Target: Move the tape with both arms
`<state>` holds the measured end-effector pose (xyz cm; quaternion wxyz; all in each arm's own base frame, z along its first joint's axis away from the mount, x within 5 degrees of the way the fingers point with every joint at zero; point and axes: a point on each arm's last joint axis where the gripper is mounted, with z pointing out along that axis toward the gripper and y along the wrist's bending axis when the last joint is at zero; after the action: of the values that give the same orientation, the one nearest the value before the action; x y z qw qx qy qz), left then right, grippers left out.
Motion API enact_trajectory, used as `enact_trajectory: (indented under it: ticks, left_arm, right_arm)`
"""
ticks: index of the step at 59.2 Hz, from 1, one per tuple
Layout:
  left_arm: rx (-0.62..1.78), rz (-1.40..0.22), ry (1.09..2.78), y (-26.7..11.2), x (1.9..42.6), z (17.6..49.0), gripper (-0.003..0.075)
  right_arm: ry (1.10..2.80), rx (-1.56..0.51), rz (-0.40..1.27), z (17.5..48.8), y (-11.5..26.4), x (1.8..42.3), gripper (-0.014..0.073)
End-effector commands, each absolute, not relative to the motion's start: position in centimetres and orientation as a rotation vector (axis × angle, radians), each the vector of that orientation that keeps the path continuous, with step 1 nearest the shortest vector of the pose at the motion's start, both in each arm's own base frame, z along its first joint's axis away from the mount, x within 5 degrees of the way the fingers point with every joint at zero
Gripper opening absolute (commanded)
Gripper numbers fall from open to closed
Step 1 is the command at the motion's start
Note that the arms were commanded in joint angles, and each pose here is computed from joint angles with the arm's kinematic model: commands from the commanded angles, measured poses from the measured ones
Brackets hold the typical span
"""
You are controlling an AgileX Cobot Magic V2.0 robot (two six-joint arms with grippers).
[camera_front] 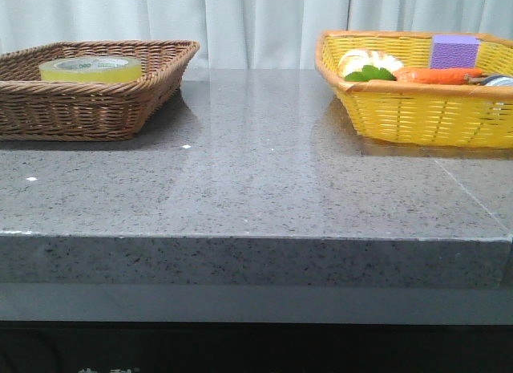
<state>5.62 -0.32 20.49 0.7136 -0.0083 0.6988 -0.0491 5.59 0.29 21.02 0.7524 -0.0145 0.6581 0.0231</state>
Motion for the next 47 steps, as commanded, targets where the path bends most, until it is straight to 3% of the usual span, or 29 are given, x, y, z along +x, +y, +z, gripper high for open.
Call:
enact_trajectory:
  ticks: [1,47]
  left_arm:
    - [-0.038,-0.119,1.487,-0.27,5.63,20.02,-0.002]
    - [-0.038,-0.119,1.487,-0.27,5.63,20.02,-0.002]
  right_arm:
    - [1.299,-0.02,0.028,22.8,0.14,5.02,-0.0069]
    - [1.299,0.031,-0.007,22.8,-0.17,5.02,-0.0069]
